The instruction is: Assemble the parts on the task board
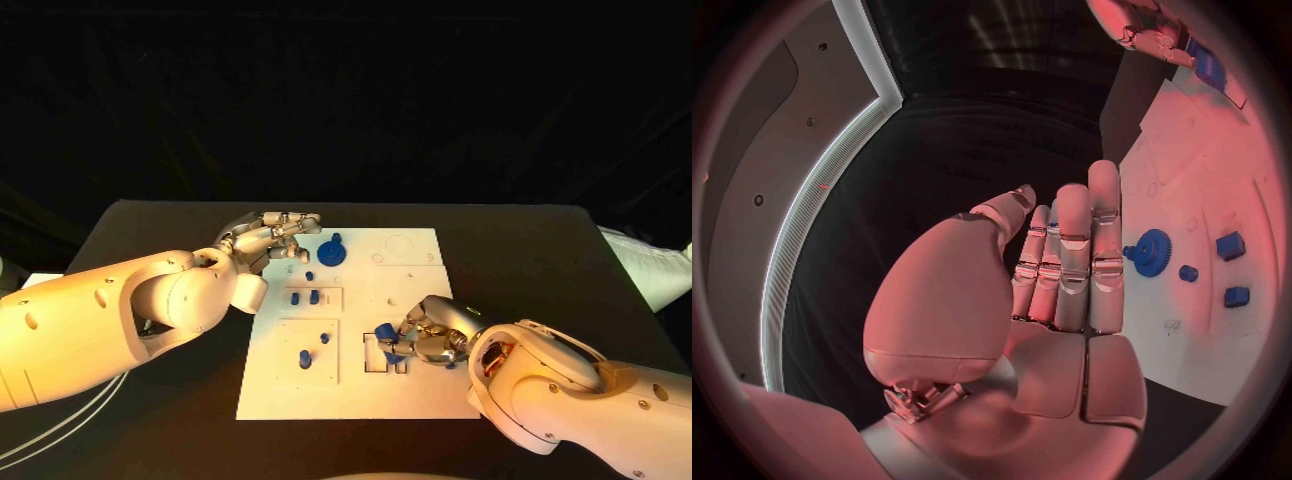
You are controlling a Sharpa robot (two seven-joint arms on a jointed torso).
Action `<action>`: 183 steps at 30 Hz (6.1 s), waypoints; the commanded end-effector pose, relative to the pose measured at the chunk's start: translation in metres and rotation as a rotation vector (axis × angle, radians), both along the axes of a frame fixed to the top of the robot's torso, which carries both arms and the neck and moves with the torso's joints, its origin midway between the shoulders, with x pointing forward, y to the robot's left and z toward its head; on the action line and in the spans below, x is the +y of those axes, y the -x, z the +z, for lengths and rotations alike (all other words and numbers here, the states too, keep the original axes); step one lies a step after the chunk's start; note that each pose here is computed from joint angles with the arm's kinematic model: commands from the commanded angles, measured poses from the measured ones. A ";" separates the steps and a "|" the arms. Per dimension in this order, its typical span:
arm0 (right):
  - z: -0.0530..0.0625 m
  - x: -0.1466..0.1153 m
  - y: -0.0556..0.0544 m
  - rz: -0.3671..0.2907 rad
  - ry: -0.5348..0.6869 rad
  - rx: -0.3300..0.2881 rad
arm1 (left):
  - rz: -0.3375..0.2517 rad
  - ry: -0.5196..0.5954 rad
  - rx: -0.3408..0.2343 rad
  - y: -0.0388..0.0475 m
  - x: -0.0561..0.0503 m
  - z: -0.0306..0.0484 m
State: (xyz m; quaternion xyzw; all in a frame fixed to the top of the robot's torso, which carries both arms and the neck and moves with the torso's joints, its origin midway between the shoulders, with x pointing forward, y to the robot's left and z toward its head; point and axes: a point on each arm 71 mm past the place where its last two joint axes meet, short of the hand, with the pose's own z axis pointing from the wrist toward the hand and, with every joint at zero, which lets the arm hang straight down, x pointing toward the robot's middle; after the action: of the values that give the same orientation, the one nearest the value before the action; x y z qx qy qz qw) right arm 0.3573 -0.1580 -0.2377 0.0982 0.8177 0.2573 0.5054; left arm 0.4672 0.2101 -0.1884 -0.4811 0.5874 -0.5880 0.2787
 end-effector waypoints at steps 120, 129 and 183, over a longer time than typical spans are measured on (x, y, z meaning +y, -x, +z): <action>-0.033 -0.043 0.002 0.277 0.671 -0.113 | -0.031 0.015 0.010 0.0053 0.001 -0.0011; -0.030 -0.040 0.003 0.251 0.616 -0.147 | -0.032 0.014 0.011 0.0054 0.001 -0.0012; -0.018 -0.009 0.004 0.001 0.076 0.029 | -0.049 0.020 0.016 0.0079 -0.003 -0.0008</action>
State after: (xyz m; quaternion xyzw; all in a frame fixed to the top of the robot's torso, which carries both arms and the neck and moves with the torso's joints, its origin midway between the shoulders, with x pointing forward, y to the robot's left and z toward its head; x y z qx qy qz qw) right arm 0.3546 -0.1690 -0.2545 0.0881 0.8285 0.2278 0.5038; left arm 0.4604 0.2100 -0.1901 -0.4782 0.5950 -0.5896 0.2638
